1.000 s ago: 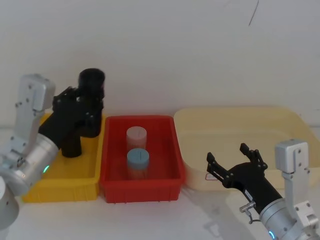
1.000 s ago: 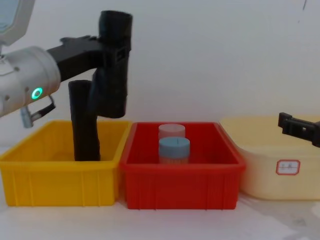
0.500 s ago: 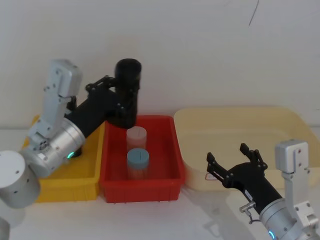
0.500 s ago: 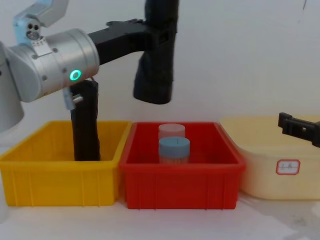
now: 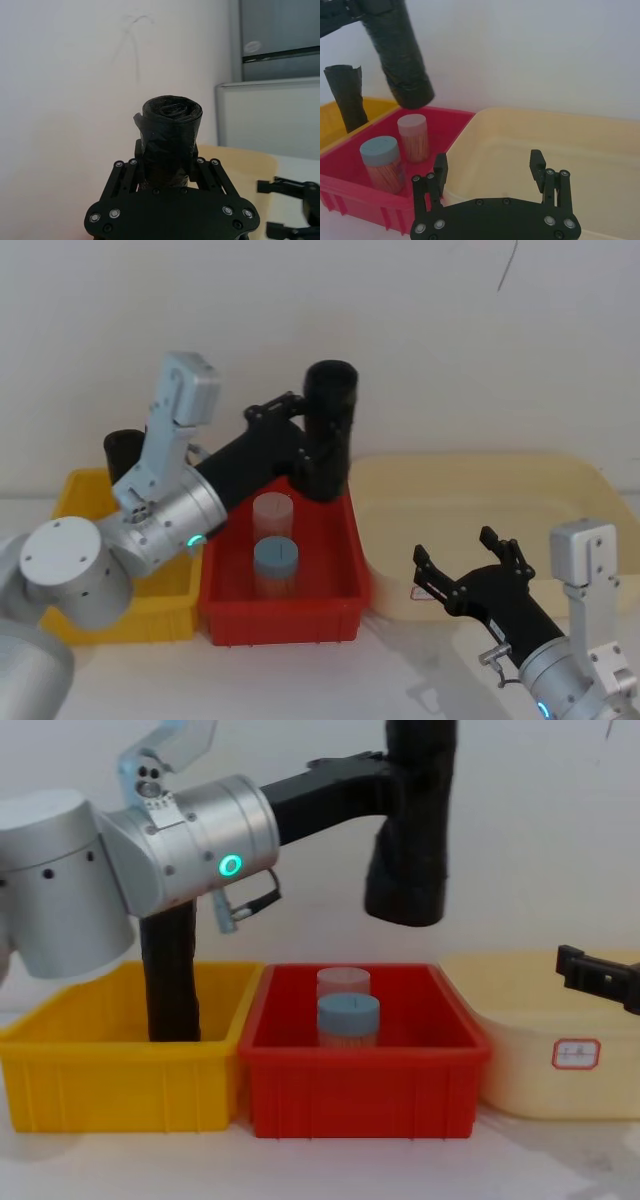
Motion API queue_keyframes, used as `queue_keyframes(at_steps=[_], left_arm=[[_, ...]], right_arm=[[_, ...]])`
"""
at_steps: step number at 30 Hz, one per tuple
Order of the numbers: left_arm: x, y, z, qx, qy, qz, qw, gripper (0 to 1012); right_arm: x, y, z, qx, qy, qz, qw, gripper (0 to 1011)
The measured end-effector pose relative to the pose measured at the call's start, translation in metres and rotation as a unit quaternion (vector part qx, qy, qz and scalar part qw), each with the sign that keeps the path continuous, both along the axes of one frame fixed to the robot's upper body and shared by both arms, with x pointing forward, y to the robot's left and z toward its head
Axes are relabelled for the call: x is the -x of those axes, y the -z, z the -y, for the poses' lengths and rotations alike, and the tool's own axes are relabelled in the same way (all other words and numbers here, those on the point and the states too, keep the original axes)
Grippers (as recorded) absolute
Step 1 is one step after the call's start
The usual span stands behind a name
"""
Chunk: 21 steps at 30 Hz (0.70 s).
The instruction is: Pick up the garbage bag with the one hand and transfer it to the other hand.
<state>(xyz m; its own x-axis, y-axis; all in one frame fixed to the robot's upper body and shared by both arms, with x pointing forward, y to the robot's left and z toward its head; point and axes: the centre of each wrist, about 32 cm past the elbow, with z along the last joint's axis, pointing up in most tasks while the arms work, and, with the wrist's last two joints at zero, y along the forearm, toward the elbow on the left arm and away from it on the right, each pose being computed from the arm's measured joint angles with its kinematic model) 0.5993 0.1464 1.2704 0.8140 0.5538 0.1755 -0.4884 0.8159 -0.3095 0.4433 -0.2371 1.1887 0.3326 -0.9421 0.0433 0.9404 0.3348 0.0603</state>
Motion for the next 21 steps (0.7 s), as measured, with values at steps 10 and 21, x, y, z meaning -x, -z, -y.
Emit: queue_keyframes(at_steps=[10,21], left_arm=[[-0.0114,0.0030,0.0180,0.014,0.053,-0.004,0.9985,447],[-0.0123,0.0084,0.0241,0.027,0.068,-0.013,0.9972,447]], right_arm=[[0.000,0.000,0.000,0.000,0.000,0.000,1.0000,1002],[0.000,-0.001,-0.001,-0.006,-0.002,0.004,1.0000,1002]])
